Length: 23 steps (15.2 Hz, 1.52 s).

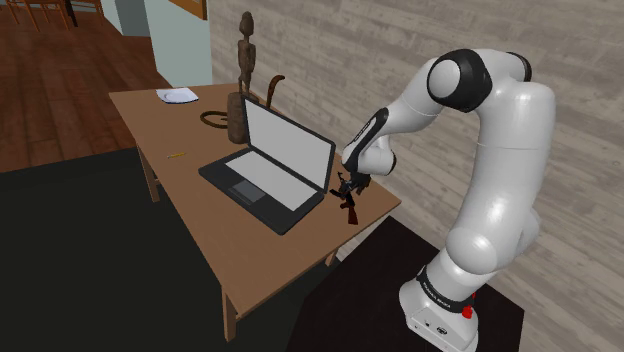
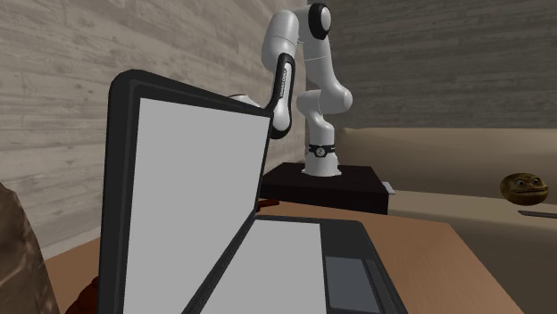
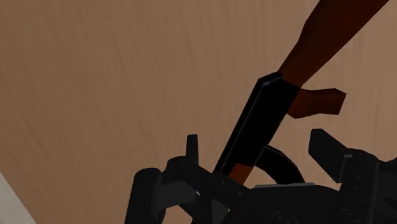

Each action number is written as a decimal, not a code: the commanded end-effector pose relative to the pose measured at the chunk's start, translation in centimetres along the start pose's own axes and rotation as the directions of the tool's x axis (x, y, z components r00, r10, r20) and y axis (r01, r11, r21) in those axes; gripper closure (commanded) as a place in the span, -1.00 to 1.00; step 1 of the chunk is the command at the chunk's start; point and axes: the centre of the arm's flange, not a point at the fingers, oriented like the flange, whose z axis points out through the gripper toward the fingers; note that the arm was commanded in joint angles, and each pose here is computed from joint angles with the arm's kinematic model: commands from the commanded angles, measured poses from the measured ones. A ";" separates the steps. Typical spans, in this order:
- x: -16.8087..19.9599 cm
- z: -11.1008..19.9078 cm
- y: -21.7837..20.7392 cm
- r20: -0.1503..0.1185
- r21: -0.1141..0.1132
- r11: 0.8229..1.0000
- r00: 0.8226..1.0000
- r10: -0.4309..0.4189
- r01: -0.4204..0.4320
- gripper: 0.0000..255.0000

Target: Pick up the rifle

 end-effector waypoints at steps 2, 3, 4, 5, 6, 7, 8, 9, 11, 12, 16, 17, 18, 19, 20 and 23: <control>0.1 0.8 0.0 0.000 0.000 1.000 1.000 0.000 0.000 -1.00; 0.0 0.8 0.0 0.000 0.000 1.000 1.000 0.000 0.000 1.00; 0.1 0.8 0.0 0.000 0.000 1.000 1.000 0.000 0.000 1.00; 0.1 0.8 0.0 0.000 0.000 1.000 1.000 0.000 0.000 1.00; 0.1 0.8 0.0 0.000 0.000 1.000 1.000 0.000 0.000 1.00; 0.1 0.8 0.0 0.000 0.000 1.000 1.000 0.000 0.000 1.00; 0.1 0.8 0.0 0.000 0.000 1.000 1.000 0.000 0.000 1.00; 0.1 0.8 0.0 0.000 0.000 1.000 1.000 0.000 0.000 1.00; 0.1 0.8 0.0 0.000 0.000 1.000 1.000 0.000 0.000 1.00; 0.1 0.8 0.0 0.000 0.000 1.000 1.000 0.000 0.000 1.00; 0.2 -1.3 0.0 0.000 0.000 1.000 1.000 0.000 0.000 1.00; 0.2 -1.9 0.0 0.000 0.000 1.000 1.000 0.000 0.000 1.00; 0.2 -2.4 0.0 0.000 0.000 1.000 1.000 0.000 0.000 1.00; 0.2 -2.9 0.0 0.000 0.000 1.000 1.000 0.000 0.000 1.00; 0.2 -3.5 0.0 0.000 0.000 1.000 1.000 0.000 0.000 1.00; 0.3 -5.0 0.0 0.000 0.000 1.000 1.000 0.000 0.000 1.00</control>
